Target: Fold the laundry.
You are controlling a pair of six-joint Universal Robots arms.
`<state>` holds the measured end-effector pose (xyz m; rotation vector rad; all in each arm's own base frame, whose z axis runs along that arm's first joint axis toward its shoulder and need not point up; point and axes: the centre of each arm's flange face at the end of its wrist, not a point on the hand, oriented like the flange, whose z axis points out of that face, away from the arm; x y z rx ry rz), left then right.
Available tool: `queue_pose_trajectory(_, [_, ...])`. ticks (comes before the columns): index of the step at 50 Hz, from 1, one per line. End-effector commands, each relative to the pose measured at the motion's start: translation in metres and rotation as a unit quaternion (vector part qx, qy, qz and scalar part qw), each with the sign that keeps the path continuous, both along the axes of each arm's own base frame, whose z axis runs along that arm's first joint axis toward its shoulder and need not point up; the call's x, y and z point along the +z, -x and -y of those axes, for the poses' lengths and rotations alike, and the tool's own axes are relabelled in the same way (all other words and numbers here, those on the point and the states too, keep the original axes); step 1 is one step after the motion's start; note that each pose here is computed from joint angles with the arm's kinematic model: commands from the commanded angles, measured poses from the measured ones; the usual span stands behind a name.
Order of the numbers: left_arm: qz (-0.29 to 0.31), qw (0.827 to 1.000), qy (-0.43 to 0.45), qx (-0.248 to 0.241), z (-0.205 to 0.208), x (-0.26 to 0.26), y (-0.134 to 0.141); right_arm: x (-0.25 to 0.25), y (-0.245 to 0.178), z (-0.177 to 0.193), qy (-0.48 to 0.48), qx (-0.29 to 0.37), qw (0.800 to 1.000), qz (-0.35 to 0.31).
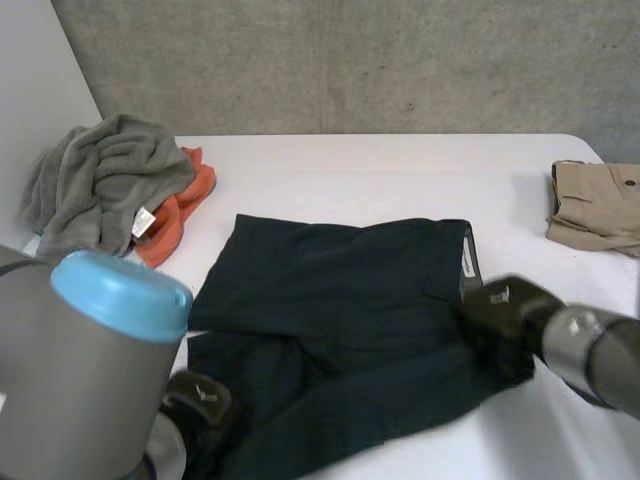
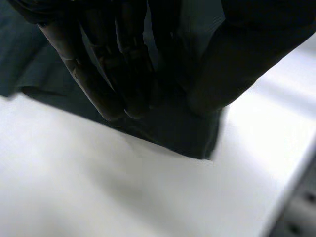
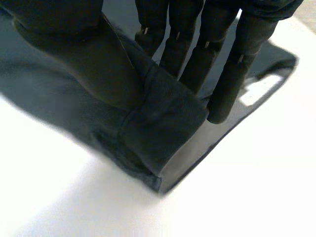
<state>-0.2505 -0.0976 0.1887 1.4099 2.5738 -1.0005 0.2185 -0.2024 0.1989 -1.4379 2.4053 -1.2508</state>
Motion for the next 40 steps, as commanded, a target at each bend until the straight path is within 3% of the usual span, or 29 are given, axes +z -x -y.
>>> queue_pose_trajectory(1, [0.03, 0.994, -0.064, -0.089, -0.039, 0.01, -0.007, 0.003, 0.022, -0.034, -0.056, 0.147, 0.984, -0.085])
queue_pose_trajectory(4, [0.027, 0.996, -0.041, -0.08, -0.026, 0.014, -0.001, 0.001, 0.021, -0.029, -0.063, 0.137, 0.985, -0.083])
queue_pose_trajectory(8, [0.025, 0.999, 0.025, -0.031, 0.017, 0.025, 0.007, -0.002, 0.01, -0.015, -0.046, 0.116, 0.99, -0.066])
queue_pose_trajectory(16, [-0.051, 0.982, 0.18, 0.019, 0.111, 0.056, 0.041, 0.007, -0.017, 0.034, 0.057, 0.026, 0.998, 0.018])
queue_pose_trajectory(20, [-0.078, 0.964, 0.254, 0.034, 0.165, 0.057, 0.062, 0.003, -0.033, 0.071, 0.133, -0.021, 0.989, 0.055])
queue_pose_trajectory(28, [-0.063, 0.937, 0.34, 0.043, 0.234, 0.029, 0.087, -0.022, -0.045, 0.12, 0.232, -0.077, 0.969, 0.042])
queue_pose_trajectory(35, [-0.065, 0.915, 0.397, 0.038, 0.266, 0.008, 0.106, -0.043, -0.064, 0.145, 0.307, -0.066, 0.948, 0.049])
queue_pose_trajectory(40, [-0.065, 0.91, 0.408, 0.042, 0.272, -0.002, 0.11, -0.052, -0.07, 0.159, 0.347, -0.07, 0.934, 0.05])
